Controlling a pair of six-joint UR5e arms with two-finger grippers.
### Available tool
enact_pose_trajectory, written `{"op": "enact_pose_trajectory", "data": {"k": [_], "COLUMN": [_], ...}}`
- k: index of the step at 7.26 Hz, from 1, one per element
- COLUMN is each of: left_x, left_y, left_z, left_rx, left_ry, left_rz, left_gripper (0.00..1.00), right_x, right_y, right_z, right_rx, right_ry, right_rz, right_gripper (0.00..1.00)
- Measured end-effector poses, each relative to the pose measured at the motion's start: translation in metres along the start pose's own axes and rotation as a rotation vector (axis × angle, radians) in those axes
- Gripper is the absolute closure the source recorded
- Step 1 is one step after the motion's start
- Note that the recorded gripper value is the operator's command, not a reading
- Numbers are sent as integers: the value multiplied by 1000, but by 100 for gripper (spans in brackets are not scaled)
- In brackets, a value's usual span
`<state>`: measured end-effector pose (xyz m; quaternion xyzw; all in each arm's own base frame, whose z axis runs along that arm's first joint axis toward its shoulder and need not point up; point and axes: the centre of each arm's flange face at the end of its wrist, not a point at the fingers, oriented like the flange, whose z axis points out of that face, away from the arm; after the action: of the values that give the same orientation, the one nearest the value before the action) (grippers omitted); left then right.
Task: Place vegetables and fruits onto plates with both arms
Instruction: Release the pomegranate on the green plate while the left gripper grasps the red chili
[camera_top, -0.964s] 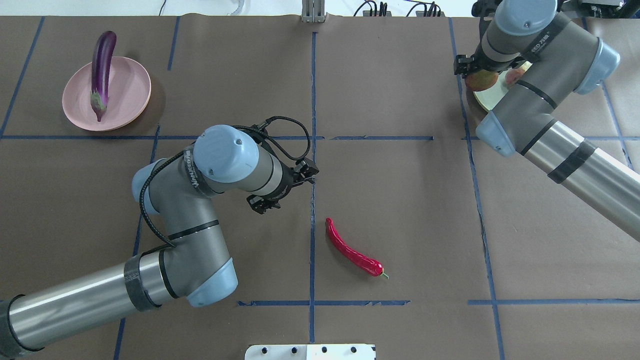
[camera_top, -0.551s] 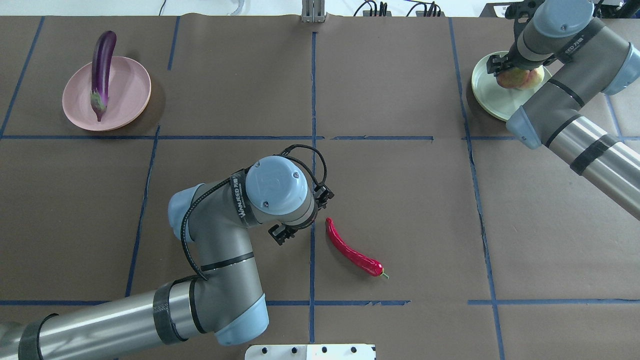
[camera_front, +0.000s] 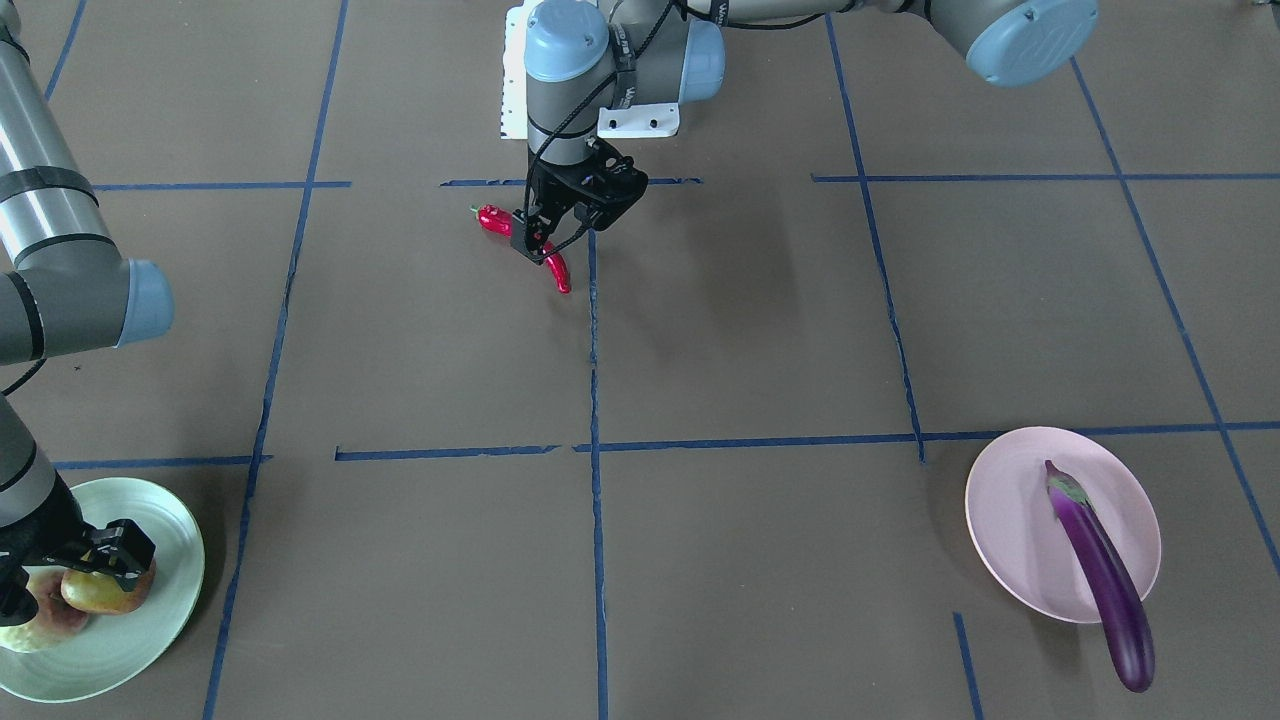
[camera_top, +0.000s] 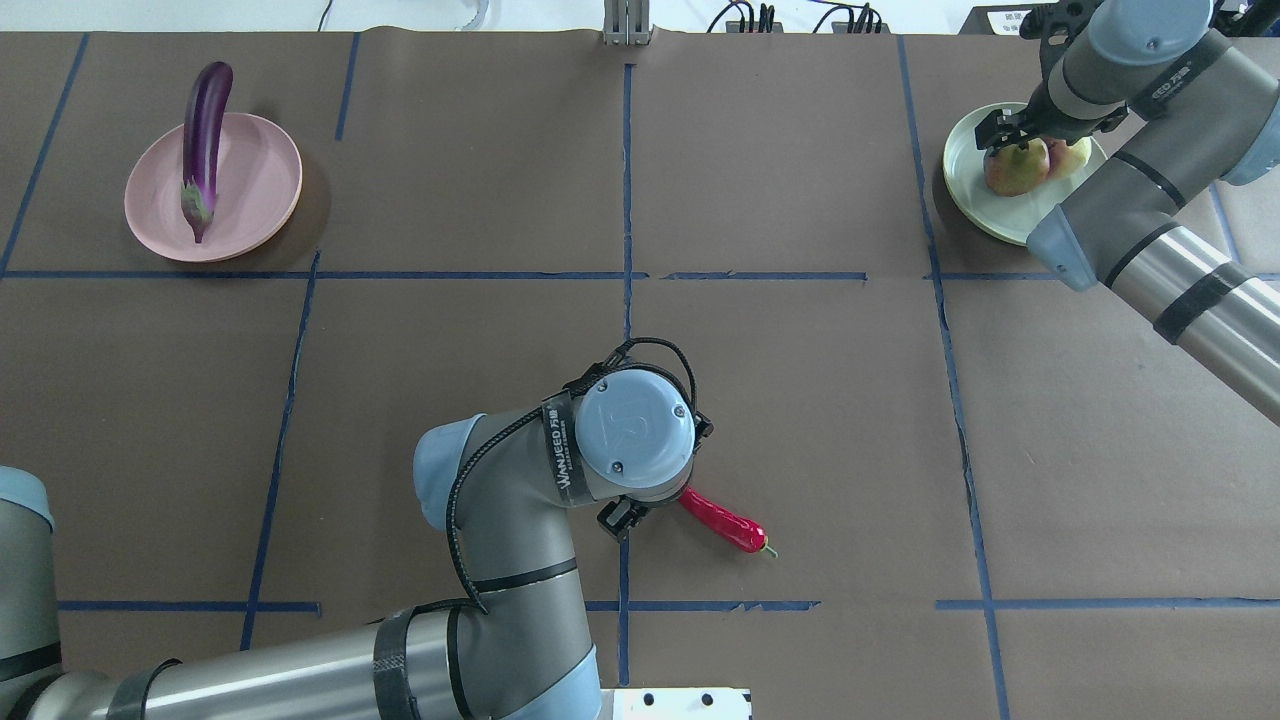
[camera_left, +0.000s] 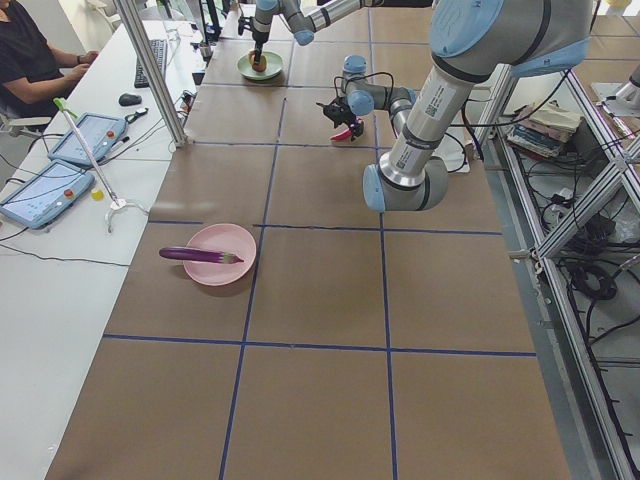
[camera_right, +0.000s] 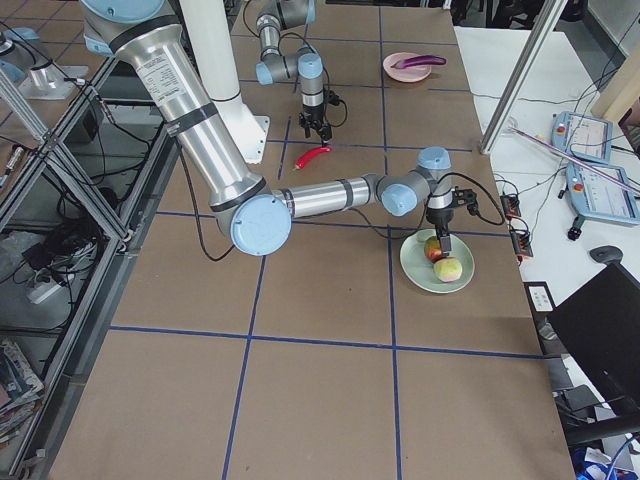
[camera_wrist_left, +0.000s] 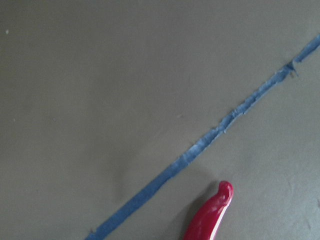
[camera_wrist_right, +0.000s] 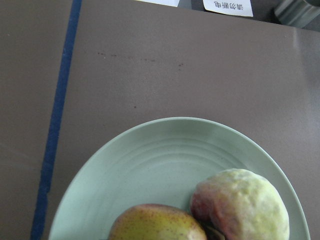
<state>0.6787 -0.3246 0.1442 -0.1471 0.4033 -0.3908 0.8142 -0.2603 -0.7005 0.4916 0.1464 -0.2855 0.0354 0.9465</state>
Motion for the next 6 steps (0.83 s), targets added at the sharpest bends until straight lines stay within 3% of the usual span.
{"op": "enact_pose_trajectory", "data": {"k": [1, 2, 3, 4, 6], "left_x": [-3, -5, -6, -6, -3], "left_y": [14, 24, 31, 35, 38], "left_z": [9, 15, 17, 15, 6], "left_rx": [11, 19, 20, 15, -3], "left_ry": [-2, -3, -2, 2, 28], "left_rz": [9, 18, 23, 29, 51], "left_gripper": [13, 63, 94, 100, 100], "right_x": [9, 19, 24, 26, 27], "right_y": [-9, -16, -20, -21, -19], "right_z": [-16, -29, -37, -40, -43], "right_rx": [-17, -39, -48, -51, -49], "right_ry": [-58, -116, -147, -159, -167], "right_rz": [14, 29, 35, 37, 36], "right_gripper": [0, 0, 0, 0, 0]}}
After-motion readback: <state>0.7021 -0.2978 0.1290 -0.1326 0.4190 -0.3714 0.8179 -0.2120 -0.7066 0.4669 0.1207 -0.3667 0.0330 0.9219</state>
